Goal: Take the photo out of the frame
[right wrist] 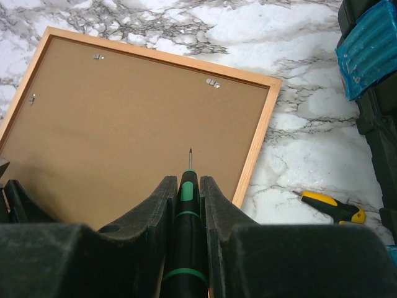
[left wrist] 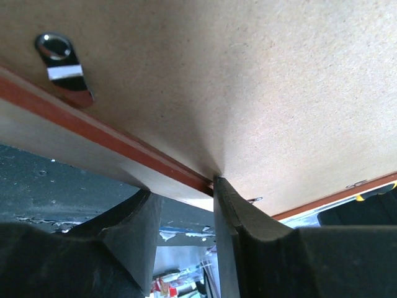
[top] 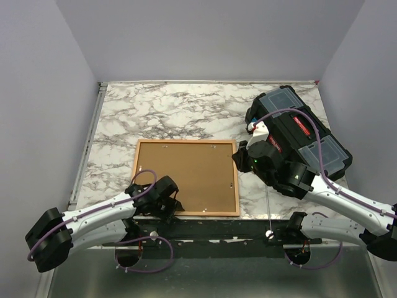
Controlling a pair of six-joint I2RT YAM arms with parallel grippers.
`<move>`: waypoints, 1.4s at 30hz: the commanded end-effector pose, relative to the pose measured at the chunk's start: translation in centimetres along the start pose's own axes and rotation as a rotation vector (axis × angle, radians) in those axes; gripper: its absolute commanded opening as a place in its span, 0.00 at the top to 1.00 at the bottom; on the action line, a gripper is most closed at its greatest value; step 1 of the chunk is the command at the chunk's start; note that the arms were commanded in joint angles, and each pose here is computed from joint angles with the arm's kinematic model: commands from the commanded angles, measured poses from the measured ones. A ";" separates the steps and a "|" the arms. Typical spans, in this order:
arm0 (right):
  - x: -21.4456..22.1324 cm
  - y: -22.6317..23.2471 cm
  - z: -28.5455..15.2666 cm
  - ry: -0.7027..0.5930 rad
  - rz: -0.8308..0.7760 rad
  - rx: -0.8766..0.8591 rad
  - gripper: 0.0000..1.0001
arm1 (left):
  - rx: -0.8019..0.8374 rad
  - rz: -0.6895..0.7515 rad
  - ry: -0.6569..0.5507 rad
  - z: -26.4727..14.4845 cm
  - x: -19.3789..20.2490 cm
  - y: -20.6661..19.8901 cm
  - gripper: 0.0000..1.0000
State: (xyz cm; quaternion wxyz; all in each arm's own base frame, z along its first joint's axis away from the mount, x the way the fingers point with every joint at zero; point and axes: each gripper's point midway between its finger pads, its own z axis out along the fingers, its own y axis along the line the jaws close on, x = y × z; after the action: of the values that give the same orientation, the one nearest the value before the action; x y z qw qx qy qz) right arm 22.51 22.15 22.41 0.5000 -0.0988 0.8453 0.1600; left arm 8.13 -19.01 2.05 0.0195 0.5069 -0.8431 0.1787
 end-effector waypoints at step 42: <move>3.0 0.7 1.7 0.073 -0.031 -0.027 0.99 | -0.110 0.755 -0.451 -2.5 -14.7 -8.7 0.92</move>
State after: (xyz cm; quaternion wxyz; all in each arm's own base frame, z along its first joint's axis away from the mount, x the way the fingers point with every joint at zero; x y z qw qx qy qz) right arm 22.47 23.08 19.18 0.4705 -0.1203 0.8619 0.1461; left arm 21.44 -11.44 2.93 -0.2010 0.1877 -0.9600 0.0530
